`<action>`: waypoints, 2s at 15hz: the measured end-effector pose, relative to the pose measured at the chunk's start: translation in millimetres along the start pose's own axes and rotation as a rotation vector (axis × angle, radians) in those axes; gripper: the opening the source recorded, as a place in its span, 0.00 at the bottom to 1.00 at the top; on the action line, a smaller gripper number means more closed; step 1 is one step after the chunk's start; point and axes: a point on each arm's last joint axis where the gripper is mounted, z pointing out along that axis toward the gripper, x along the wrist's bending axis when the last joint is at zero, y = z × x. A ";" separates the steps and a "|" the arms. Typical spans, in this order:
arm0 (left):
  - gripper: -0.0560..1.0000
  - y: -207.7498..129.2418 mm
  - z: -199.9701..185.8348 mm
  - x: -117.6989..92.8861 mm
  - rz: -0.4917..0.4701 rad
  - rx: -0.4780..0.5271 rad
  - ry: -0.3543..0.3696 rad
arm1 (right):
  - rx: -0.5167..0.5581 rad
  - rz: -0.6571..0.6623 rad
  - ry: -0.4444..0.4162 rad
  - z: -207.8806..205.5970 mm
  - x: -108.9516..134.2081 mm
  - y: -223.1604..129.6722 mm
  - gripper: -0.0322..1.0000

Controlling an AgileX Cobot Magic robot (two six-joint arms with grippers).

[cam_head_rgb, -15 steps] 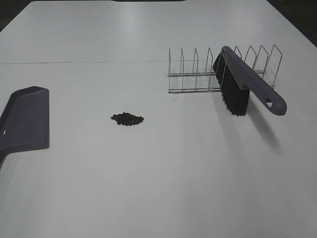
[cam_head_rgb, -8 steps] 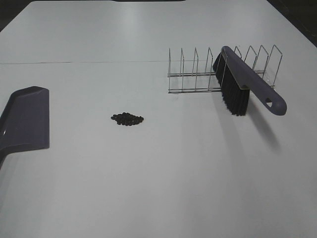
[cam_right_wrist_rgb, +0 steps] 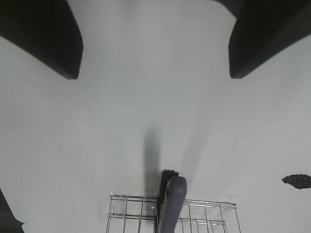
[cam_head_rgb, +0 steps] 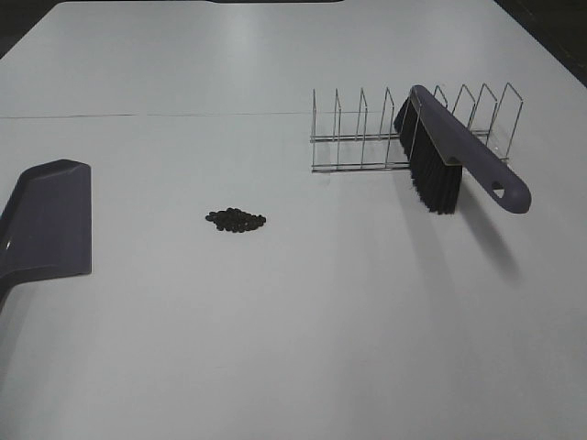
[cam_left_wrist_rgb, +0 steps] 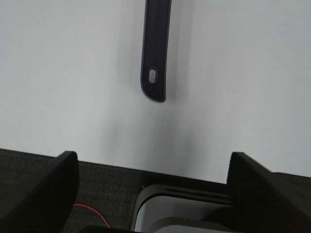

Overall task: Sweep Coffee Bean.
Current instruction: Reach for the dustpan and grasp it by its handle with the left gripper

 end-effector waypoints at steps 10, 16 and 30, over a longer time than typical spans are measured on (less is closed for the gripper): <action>0.84 51.1 9.3 -5.2 -0.094 -0.008 0.032 | 0.000 0.000 0.000 0.0 0.0 0.0 0.73; 0.85 101.4 63.4 -9.6 -0.107 0.083 0.057 | 0.000 0.000 0.000 0.0 0.0 0.0 0.73; 0.85 125.2 205.7 -5.2 -0.085 0.284 0.077 | 0.000 0.000 0.000 0.0 0.0 0.0 0.73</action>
